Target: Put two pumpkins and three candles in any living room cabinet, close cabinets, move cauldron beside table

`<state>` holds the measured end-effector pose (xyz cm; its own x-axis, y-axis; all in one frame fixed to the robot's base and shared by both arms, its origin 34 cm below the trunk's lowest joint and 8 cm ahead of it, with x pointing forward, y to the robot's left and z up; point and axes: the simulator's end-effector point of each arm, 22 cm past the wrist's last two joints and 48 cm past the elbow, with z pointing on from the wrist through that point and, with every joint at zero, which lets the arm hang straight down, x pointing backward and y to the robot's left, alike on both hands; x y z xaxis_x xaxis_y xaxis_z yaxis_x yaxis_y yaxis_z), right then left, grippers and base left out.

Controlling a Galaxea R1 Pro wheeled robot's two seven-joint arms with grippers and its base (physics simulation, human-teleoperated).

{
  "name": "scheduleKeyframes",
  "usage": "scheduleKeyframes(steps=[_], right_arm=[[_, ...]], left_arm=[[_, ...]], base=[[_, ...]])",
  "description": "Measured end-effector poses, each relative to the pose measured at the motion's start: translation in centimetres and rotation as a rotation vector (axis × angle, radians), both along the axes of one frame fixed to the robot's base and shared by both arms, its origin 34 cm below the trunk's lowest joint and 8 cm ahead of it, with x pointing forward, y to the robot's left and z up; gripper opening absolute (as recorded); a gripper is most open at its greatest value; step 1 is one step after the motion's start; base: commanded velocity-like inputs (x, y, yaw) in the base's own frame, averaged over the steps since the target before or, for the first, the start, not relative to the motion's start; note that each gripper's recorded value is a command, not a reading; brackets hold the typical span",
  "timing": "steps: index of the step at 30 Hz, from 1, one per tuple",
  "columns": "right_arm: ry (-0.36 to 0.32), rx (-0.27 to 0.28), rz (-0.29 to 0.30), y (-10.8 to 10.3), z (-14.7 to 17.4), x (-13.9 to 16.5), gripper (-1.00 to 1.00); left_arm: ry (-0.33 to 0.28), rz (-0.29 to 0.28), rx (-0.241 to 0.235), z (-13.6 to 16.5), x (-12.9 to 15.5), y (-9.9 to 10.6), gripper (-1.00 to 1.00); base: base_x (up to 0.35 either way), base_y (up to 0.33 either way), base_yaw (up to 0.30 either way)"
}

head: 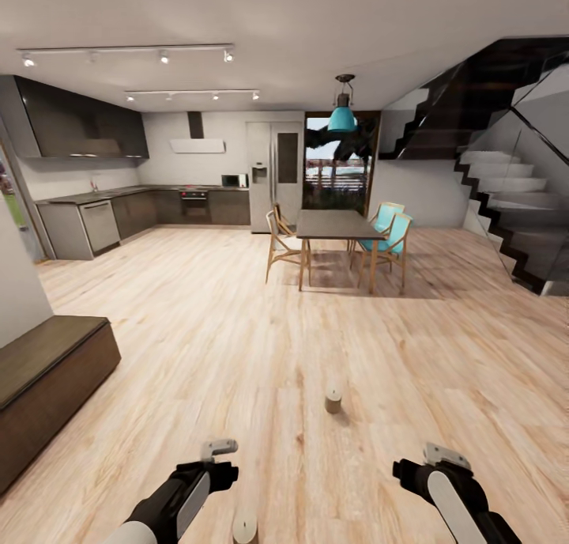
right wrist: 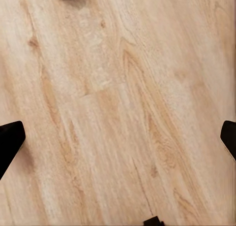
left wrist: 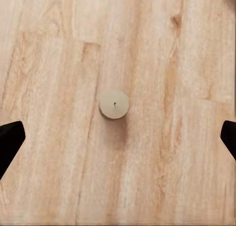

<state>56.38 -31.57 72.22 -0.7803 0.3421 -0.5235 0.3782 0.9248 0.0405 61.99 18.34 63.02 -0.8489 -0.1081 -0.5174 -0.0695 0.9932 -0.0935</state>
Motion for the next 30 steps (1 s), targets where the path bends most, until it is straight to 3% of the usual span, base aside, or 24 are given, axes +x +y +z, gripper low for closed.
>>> scheduleKeyframes(steps=[8, 30], right_arm=[[0.003, -0.003, 0.031, 1.1, -0.1, -0.1, 1.0], [0.003, -0.003, 0.043, 1.6, -0.1, 0.0, 1.0]], left_arm=[[0.024, -0.001, 0.005, -0.2, -0.5, -0.1, 1.0], [0.04, 0.003, 0.018, -0.4, -0.8, 0.2, 1.0]], base=[[0.093, -0.217, 0.0], [0.116, -0.007, 0.0]])
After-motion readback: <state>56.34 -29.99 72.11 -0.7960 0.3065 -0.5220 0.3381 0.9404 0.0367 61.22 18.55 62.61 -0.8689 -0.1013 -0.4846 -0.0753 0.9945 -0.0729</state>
